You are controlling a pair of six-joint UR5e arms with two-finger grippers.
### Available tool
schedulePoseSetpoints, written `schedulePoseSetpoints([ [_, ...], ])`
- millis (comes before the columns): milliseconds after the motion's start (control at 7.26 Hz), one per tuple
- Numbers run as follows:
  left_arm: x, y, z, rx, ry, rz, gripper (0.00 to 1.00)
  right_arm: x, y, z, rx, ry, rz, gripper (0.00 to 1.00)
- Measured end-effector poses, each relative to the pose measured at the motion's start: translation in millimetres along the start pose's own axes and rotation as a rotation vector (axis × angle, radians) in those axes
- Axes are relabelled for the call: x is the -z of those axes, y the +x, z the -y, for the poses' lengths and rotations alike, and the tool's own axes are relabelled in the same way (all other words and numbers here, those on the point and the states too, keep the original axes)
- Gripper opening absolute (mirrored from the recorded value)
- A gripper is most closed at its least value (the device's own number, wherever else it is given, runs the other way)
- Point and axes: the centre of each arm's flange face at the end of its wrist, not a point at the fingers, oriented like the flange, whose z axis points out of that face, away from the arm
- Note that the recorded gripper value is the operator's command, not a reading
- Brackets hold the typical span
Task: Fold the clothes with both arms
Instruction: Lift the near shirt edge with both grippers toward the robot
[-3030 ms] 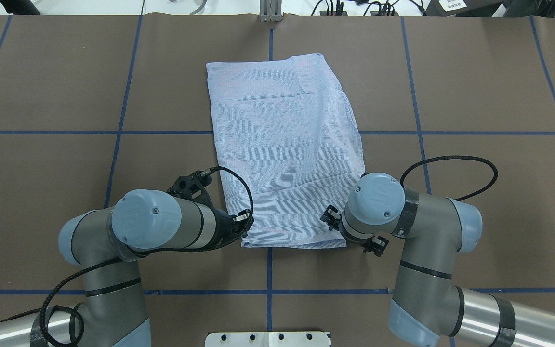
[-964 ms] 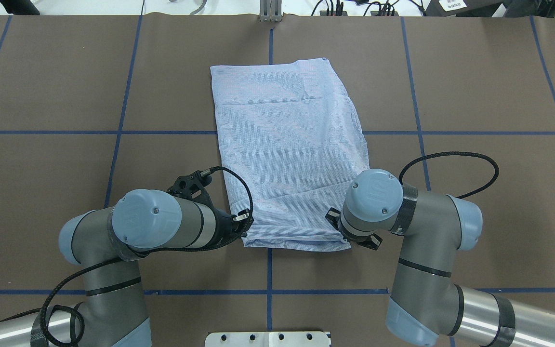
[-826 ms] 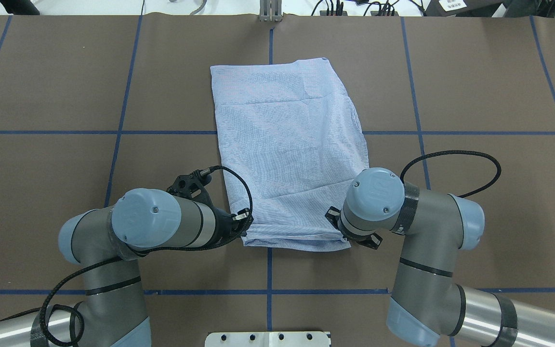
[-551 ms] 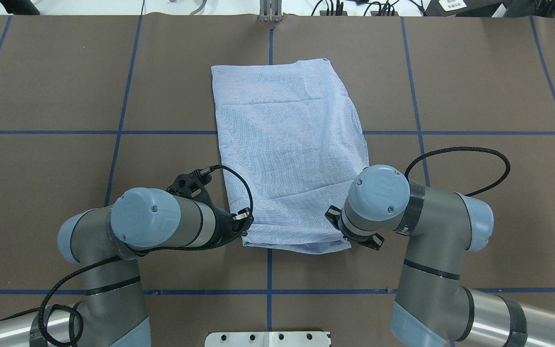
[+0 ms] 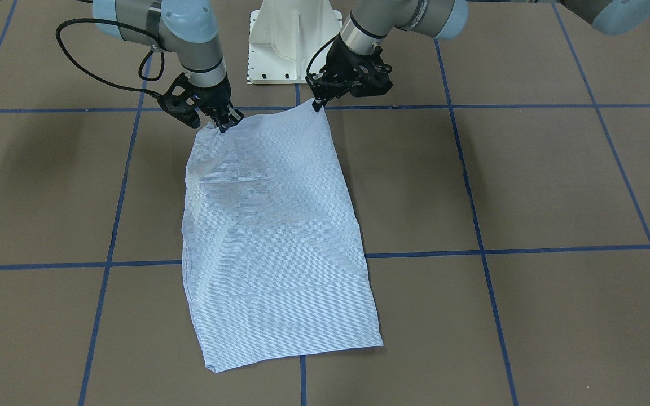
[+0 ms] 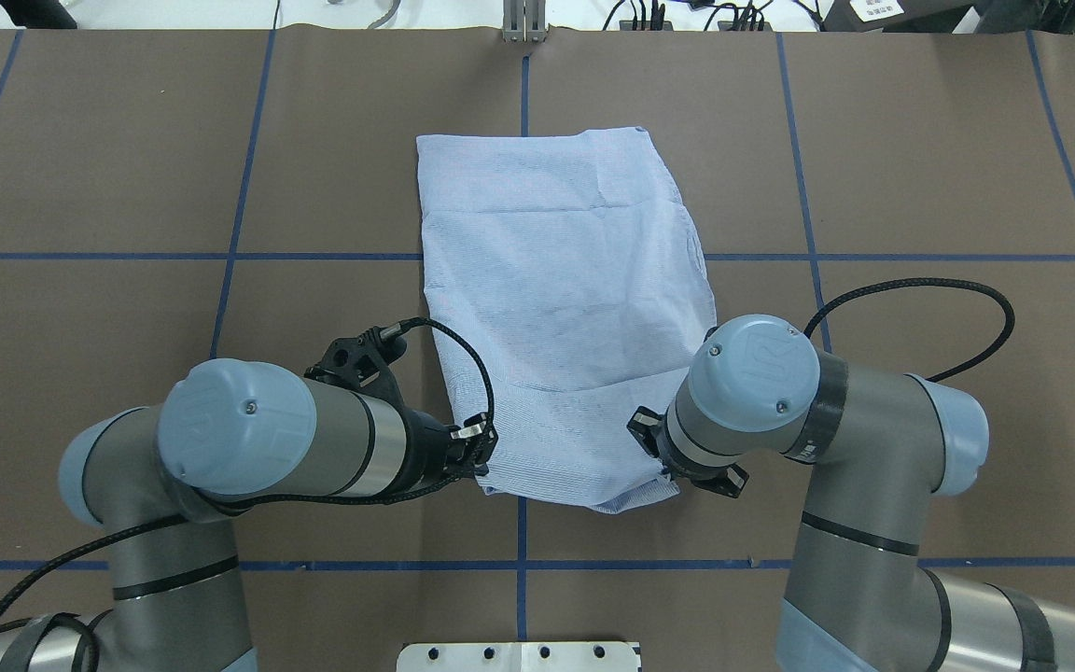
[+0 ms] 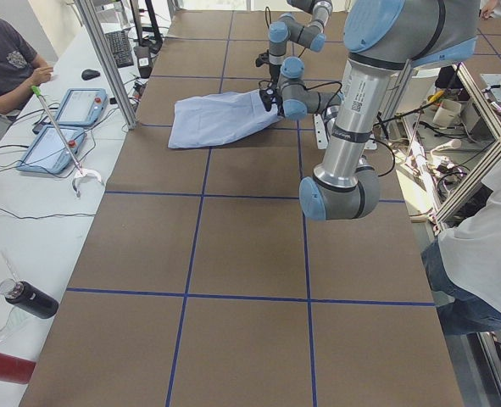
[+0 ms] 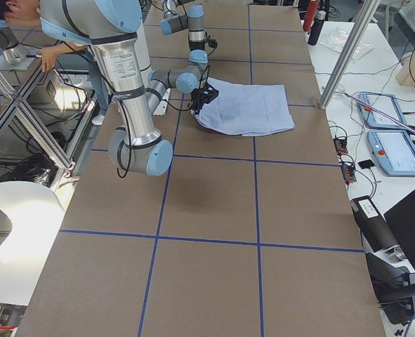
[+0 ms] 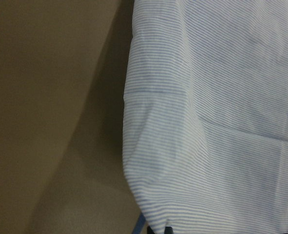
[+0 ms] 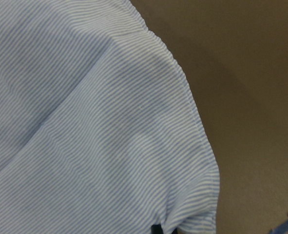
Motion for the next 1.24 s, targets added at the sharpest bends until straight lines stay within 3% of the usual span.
schedulePoseSetpoints([
  [275,34.2,2.6,-35.1,-0.011,-0.048,0.013,0.0,33.8,16.1,-34.1,0.004,-0.094,-0.04,0.0],
  [689,41.9,-6.1,-67.0,-0.027,-0.095,0.058,0.0,76.7,37.2,-70.4,0.007,-0.257,-0.077,0.0],
  [964,66.2,-9.3,-75.4,-0.026,-0.112,0.092,0.0,94.8,45.4,-82.8,-0.002,-0.295,-0.07,0.0],
  [1240,77.1,-8.2,-76.1,-0.028,-0.129,0.109,0.0,111.5,38.5,-76.5,-0.012,-0.294,-0.031,0.0],
])
